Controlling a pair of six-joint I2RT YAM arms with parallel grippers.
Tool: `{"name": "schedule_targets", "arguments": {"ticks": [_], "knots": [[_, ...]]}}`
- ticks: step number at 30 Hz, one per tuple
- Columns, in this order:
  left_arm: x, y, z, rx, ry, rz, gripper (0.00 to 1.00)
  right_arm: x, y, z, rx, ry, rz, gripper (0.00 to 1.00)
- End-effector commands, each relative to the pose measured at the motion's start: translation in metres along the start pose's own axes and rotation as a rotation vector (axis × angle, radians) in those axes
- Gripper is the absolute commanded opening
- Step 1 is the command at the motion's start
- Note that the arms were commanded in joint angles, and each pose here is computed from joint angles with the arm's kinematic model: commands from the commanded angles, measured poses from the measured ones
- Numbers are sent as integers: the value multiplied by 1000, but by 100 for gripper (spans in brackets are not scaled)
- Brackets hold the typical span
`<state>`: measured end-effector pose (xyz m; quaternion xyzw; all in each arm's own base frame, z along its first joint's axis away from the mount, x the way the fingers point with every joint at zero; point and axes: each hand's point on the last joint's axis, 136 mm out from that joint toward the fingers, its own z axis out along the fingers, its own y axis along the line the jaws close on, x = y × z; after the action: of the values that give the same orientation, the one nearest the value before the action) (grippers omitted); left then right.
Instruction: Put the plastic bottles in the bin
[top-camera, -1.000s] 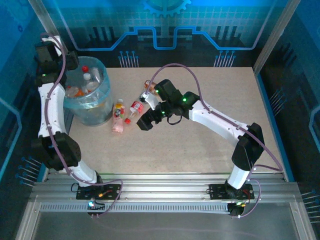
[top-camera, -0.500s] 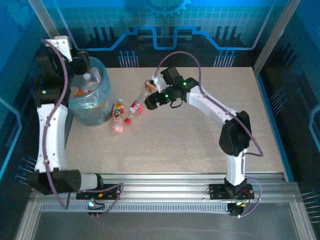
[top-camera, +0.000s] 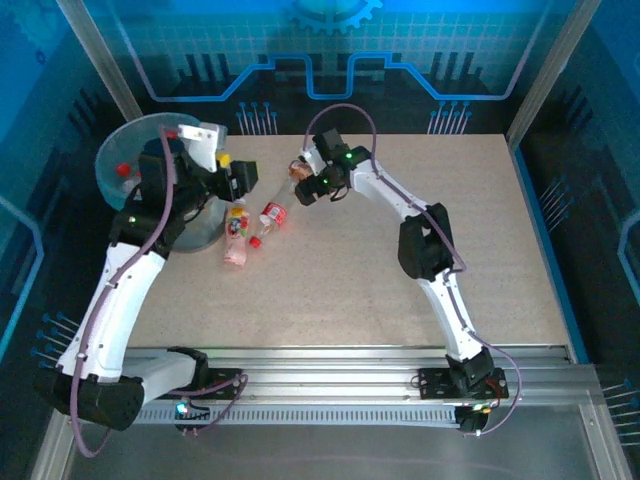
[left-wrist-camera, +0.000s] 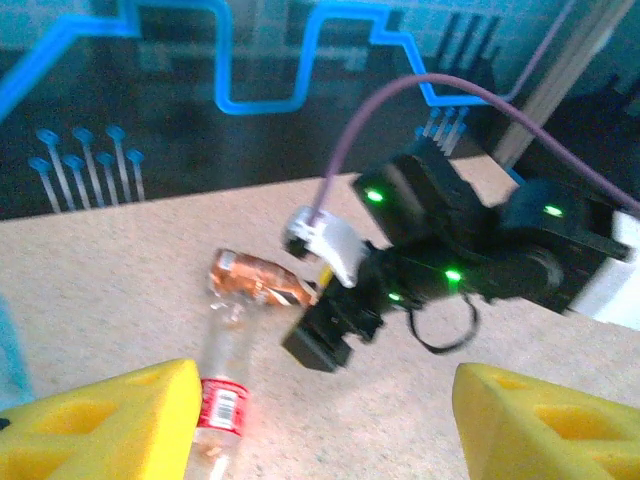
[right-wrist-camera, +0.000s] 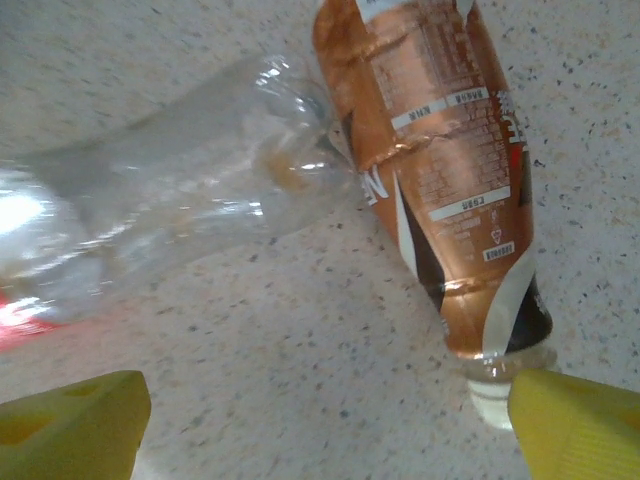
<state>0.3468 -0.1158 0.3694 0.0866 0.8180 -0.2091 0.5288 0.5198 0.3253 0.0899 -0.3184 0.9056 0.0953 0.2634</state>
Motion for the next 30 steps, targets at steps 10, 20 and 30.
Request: {"name": "schedule_targets", "arguments": {"ticks": [10, 20, 30], "knots": [[12, -22, 1, 84, 21, -46, 68, 49, -42, 51, 134, 180, -78, 94], [21, -16, 8, 61, 30, -25, 68, 48, -52, 47, 95, 166, -31, 49], [0, -17, 1, 57, -67, -53, 77, 26, -45, -46, 86, 45, 32, 26]]}}
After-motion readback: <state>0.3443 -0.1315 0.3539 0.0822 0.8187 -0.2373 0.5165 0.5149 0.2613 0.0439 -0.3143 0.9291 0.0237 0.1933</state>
